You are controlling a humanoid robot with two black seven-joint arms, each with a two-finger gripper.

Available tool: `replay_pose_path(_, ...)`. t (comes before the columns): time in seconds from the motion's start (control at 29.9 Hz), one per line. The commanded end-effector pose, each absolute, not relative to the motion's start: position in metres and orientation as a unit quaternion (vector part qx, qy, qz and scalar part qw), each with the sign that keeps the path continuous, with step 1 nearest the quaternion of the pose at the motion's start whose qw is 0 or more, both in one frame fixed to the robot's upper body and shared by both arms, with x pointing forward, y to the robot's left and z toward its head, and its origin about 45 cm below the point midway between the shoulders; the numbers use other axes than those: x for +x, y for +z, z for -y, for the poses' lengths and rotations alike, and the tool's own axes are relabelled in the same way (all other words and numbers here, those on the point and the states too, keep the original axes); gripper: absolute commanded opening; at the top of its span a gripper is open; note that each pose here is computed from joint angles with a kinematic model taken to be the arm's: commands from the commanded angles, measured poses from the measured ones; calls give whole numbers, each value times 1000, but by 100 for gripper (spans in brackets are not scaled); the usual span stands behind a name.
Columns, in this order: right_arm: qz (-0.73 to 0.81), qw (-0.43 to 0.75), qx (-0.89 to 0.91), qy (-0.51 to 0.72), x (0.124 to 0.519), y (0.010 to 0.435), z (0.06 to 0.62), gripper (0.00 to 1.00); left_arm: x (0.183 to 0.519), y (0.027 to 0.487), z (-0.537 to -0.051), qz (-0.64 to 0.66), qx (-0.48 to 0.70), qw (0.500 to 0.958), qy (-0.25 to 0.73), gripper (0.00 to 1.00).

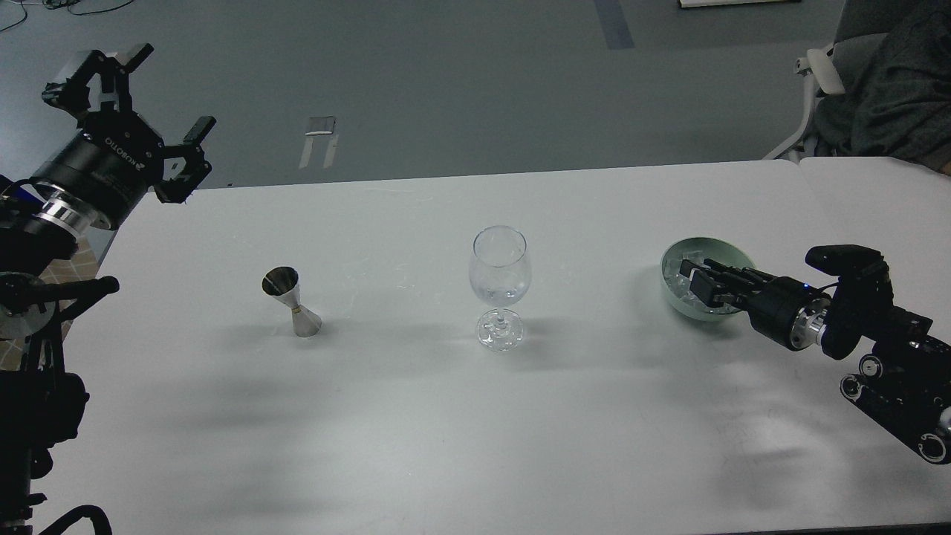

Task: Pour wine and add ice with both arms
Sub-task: 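Lift the ice out of the bowl with the right gripper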

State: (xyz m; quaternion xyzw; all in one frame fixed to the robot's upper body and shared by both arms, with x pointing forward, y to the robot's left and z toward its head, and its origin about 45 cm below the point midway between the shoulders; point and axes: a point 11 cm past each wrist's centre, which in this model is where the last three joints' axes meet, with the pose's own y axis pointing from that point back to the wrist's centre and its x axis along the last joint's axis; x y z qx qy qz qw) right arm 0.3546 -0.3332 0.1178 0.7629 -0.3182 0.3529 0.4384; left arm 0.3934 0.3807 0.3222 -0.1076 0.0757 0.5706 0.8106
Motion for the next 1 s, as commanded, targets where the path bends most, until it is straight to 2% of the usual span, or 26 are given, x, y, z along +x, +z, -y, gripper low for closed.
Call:
replay_pose_path(0.0,317,434,765,356,354,119,333,27,393,323,-380,-75,-108,811,570,97)
replay_pose_path(0.17,316,434,766,355,353,117,333,19,393,322,-381,-76,-107,811,571,97)
replay_pose_path(0.27,315,435,766,354,352,117,334,9,393,322,-381,-76,-107,811,571,97)
replay_pose_path(0.3,315,436,764,356,352,119,337,2,393,322,-381,-76,-107,811,571,97)
replay_pose_path(0.43,321,440,756,364,355,129,347,0,393,321,-380,-76,-107,811,570,97)
replay_pose_path(0.74,335,428,706,453,367,237,386,0,393,323,-374,-75,-111,814,565,97)
replay_pose_path(0.97,304,379,686,541,384,329,349,0,394,324,-373,-73,-110,816,563,97)
